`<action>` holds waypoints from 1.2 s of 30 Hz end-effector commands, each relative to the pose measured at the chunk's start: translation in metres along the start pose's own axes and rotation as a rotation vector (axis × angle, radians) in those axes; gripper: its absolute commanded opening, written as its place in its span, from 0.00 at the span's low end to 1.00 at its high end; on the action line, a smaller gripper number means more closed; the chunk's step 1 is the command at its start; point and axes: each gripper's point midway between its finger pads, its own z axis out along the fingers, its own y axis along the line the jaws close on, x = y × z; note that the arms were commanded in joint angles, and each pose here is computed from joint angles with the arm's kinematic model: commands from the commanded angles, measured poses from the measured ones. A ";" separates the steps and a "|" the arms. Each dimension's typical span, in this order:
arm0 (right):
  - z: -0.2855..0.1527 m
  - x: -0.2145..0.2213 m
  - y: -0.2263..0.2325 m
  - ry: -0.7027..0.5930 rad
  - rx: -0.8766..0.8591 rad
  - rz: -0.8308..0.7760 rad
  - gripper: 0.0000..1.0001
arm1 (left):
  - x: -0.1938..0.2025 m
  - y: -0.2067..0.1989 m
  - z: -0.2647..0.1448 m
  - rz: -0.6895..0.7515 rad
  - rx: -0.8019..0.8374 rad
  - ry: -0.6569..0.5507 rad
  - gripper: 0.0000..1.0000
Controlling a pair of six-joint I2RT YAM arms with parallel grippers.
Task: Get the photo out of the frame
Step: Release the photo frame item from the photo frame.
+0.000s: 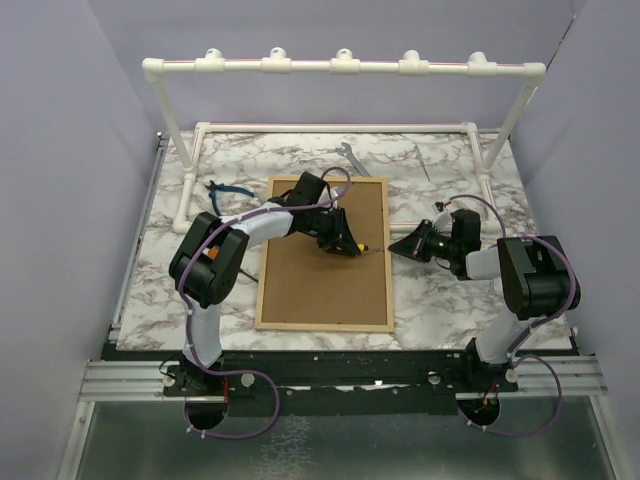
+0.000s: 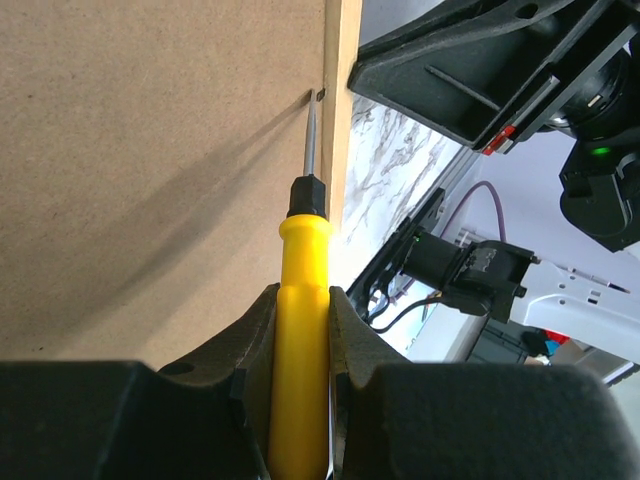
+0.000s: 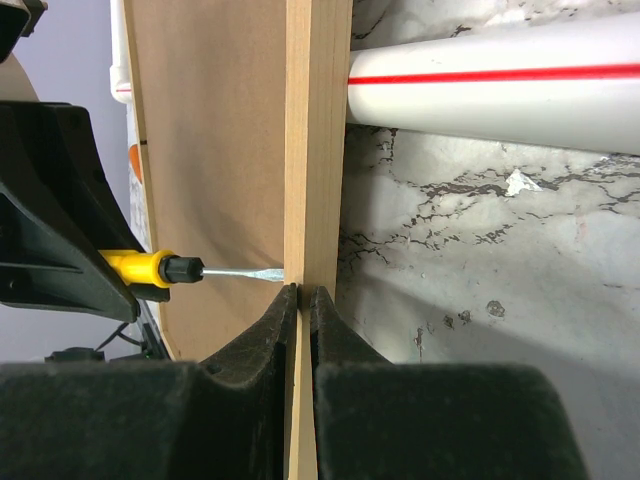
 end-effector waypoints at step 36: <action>0.006 0.010 0.001 0.052 -0.023 0.034 0.09 | -0.001 -0.048 0.007 0.030 0.189 0.019 0.00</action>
